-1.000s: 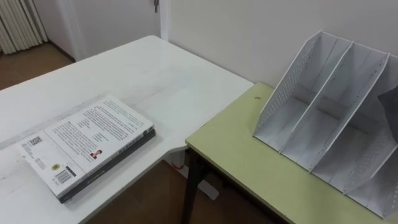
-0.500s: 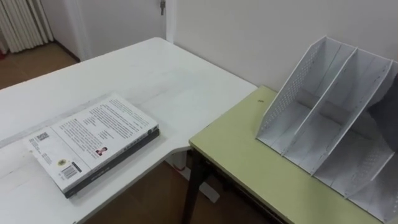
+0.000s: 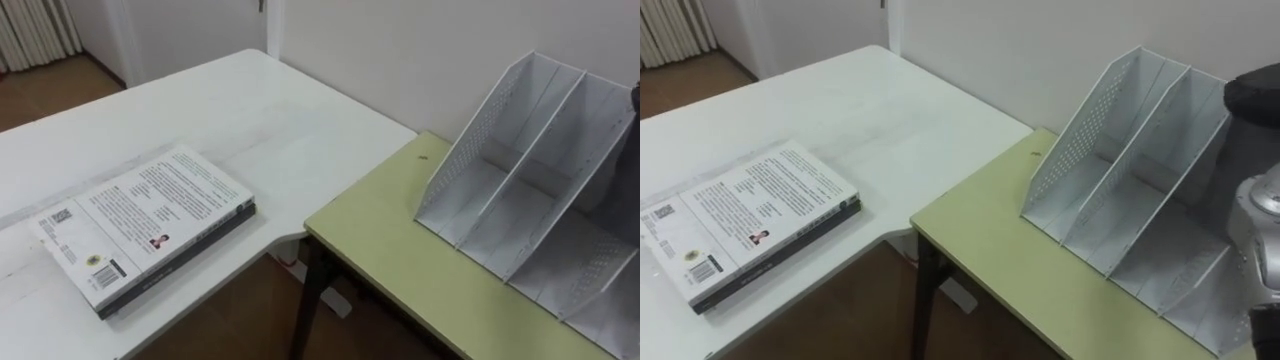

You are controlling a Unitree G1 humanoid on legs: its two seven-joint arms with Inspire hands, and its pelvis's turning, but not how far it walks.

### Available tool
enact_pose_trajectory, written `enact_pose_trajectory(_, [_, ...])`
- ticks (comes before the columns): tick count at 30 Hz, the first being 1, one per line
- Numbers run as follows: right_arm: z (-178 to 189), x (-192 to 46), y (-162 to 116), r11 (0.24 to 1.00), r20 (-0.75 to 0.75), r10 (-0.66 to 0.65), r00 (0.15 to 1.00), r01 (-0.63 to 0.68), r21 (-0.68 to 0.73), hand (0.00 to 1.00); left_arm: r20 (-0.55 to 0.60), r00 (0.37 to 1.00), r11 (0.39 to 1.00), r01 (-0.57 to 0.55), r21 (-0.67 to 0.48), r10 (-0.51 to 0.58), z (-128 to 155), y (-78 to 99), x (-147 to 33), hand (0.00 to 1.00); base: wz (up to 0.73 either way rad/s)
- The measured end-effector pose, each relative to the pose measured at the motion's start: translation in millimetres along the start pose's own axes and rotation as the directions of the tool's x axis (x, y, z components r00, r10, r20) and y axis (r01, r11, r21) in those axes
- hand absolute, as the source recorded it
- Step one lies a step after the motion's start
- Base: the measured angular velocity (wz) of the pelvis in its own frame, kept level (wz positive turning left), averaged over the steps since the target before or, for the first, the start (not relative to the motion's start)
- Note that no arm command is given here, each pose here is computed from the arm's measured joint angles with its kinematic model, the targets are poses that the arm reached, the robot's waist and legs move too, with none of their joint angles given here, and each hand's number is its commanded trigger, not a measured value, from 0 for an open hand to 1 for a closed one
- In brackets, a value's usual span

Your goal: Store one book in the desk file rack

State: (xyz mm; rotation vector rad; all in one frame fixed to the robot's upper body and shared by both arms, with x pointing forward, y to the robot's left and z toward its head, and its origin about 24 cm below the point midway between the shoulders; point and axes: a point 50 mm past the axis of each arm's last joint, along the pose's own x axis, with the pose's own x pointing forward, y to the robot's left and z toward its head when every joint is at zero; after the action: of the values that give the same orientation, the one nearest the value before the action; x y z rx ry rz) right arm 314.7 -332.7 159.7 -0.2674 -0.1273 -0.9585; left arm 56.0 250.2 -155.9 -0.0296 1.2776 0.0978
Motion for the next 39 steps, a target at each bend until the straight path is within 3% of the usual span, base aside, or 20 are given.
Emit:
enact_pose_trajectory(26, [2,-1,4,1.000,0.008,0.014,1.000,-0.014,-0.001,0.00,-0.001,1.000,1.000,0.000,0.006,0.000,0,-0.4,0.1,0.00,0.00])
enact_pose_trajectory(39, [58,-5,5,0.989,0.189,-0.022,0.982,-0.006,0.146,0.00,-0.001,1.000,1.000,-0.003,0.002,0.003,-5,-0.4,-0.7,0.00,0.00])
